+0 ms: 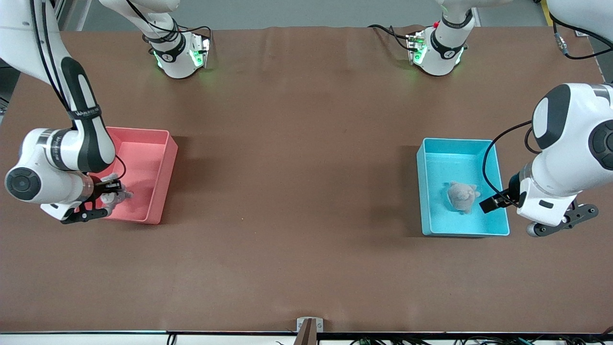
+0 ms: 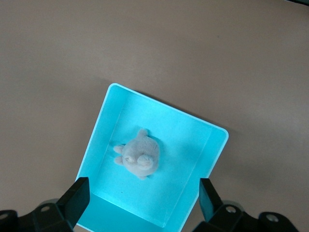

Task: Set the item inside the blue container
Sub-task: 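Lift the Totoro with the right gripper toward the left gripper, then pass the Totoro from the right gripper to the left gripper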

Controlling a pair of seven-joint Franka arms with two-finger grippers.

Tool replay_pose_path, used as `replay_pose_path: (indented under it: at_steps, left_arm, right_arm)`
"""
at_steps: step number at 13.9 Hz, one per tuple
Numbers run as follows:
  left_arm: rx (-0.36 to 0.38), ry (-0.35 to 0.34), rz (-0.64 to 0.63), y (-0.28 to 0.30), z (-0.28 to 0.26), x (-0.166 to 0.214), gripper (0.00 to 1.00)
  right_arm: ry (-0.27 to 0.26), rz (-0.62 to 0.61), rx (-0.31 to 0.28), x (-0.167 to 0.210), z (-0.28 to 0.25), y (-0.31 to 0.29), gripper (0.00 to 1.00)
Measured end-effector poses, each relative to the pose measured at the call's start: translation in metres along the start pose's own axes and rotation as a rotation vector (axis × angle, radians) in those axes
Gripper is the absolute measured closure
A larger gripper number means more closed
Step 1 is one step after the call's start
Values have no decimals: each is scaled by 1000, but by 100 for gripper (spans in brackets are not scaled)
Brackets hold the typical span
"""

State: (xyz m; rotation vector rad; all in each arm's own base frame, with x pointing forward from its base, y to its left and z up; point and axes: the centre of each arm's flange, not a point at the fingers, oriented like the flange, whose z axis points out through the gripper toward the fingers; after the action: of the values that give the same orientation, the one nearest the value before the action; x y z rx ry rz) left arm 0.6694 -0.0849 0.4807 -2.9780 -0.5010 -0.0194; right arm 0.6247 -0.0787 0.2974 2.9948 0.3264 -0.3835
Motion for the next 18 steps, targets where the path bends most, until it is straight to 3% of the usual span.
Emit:
replay_pose_path:
  at_steps: [4,8,10,12,15,18]
  left_arm:
    - [-30,-5,75,42,-8,-25,0]
    - [-51,-14,142,79,-12,-49,0]
    - [-50,-19,160,89,-9,-55,0]
    - [-48,-26,170,100,-5,-62,0]
    - [-44,-35,122,119,0,-74,0]
    - [-41,-41,109,130,3,-82,0]
  right_arm:
    - [21,46,-20,9,-119,-99,68]
    - [35,198,169,15,-152,-263,68]
    - [65,279,283,17,-154,-354,68]
    - [105,367,350,15,-139,-453,68]
    - [165,429,387,3,-92,-586,68]
    - [218,403,410,-2,-45,-651,68]
